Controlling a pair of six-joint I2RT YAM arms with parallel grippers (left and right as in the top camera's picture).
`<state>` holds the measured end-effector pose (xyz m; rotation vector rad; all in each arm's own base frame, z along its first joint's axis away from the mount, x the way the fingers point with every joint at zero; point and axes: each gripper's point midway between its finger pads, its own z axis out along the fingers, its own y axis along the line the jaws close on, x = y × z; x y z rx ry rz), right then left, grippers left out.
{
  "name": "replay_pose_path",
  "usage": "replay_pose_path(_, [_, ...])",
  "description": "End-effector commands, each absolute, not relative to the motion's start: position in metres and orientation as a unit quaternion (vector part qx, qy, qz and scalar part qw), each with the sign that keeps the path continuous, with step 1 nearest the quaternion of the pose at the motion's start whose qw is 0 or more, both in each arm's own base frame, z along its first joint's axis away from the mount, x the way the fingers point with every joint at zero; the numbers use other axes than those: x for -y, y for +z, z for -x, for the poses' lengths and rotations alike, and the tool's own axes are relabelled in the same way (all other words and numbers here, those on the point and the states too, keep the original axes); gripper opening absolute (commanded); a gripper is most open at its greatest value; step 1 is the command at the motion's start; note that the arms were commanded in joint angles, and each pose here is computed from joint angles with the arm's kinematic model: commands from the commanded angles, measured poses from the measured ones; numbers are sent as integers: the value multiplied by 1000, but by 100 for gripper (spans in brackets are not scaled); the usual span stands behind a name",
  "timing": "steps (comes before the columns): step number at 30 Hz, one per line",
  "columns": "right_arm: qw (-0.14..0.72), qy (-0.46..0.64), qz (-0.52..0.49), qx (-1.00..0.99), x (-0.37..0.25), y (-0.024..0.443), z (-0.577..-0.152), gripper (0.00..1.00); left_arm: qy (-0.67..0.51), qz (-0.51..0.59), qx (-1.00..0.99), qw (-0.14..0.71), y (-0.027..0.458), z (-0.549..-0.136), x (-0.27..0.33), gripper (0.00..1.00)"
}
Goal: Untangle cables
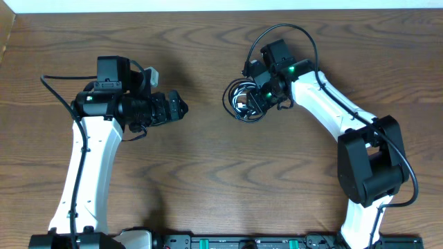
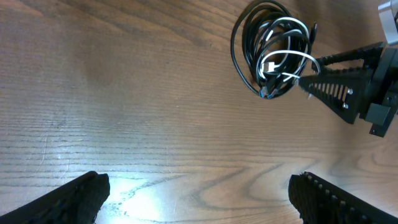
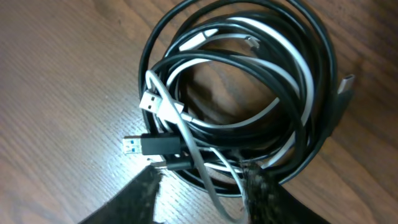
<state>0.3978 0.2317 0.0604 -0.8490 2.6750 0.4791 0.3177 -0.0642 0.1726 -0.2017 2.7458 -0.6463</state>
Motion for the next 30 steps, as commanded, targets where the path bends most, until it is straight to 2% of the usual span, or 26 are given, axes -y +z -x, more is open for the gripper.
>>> replay_pose_path(1, [148,163,316,-923,-236,54,-399,39,-222,76,-959,159,175,-320,62,98])
replay_pose_path(4, [143,161,317,-924,-235,50,-398,37,-222,77,-959,159,175,-320,62,98])
replay_pose_path(10, [151,165,306,-925,-238,51,-403,1,-222,77,-959,158,175,-320,62,98])
replay_pose_path(15, [163,196,272,-928,-249,76,-409,1,-239,74,-956,155,177,-319,67,98])
replay_pose_path(25, [265,232,264,-898,-257,212,-417,1,-279,66,-947,147,183,-316,80,98])
replay_pose_path(30, [310,236,268,-881,-254,252,-411,1,-279,66,-947,147,183,-316,80,98])
